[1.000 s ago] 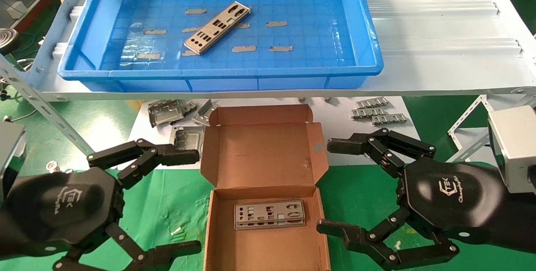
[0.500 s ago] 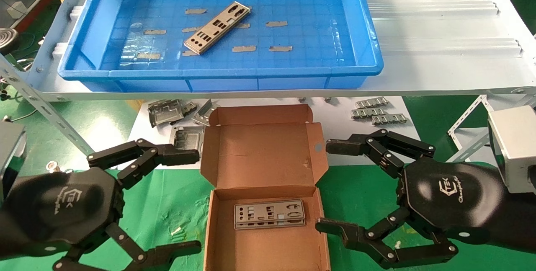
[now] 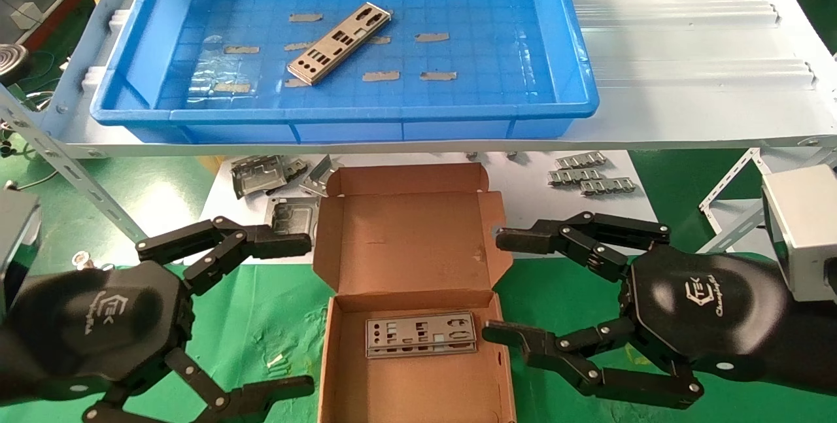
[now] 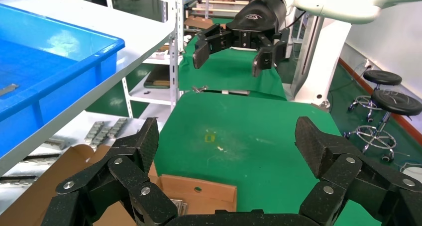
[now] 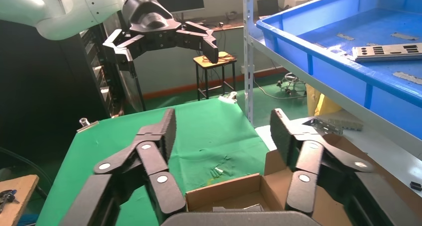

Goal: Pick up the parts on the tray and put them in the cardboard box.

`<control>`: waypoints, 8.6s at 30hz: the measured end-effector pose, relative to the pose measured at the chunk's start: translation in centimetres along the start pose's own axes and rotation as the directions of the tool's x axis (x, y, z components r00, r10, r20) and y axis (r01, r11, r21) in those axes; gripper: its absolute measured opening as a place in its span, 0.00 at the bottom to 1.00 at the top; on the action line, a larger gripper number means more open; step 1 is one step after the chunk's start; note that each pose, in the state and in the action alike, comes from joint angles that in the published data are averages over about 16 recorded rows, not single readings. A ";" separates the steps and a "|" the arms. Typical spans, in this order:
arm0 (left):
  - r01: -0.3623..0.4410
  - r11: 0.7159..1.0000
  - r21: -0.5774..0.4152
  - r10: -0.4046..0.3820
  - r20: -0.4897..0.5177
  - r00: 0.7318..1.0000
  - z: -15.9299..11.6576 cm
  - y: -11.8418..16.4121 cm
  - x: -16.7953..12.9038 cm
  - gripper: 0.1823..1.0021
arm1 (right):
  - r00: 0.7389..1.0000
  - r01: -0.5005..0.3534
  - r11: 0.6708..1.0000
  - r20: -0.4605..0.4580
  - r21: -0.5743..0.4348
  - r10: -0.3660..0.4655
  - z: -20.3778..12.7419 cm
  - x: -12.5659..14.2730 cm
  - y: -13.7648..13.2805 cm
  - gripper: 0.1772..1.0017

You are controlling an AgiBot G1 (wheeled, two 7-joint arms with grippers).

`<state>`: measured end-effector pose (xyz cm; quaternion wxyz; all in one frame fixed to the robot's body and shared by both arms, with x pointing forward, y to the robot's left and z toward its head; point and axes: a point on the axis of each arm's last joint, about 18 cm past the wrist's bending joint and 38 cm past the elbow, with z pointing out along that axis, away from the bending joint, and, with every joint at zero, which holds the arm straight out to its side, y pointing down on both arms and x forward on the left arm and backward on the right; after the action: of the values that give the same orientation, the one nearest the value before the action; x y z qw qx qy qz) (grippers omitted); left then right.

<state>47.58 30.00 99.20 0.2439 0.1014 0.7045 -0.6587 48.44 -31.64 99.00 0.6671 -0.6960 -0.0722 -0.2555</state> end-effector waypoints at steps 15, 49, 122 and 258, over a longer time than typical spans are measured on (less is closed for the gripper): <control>0.000 1.000 0.000 0.000 0.000 1.000 0.0 0.0 0.0 1.00 | 1.000 0.000 1.000 0.000 0.000 0.000 0.0 0.0 0.0 0.34; -0.048 0.999 0.024 0.044 0.142 0.989 2.6 -3.4 -7.5 1.00 | 1.000 0.000 1.000 0.000 0.000 0.000 0.0 0.0 0.0 0.02; 0.171 0.962 -0.213 0.001 0.627 0.779 14.0 -5.9 -27.9 0.89 | 1.000 0.000 1.000 0.000 0.000 0.000 0.0 0.0 0.0 0.98; -0.025 0.979 -0.204 -0.007 -0.156 0.988 16.2 13.3 -8.1 0.83 | 1.000 0.000 1.000 0.000 0.000 0.000 0.0 0.0 0.0 1.00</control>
<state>64.08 17.10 91.18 0.2004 0.1301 0.7851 -0.5714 48.44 -31.65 99.00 0.6672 -0.6960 -0.0720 -0.2556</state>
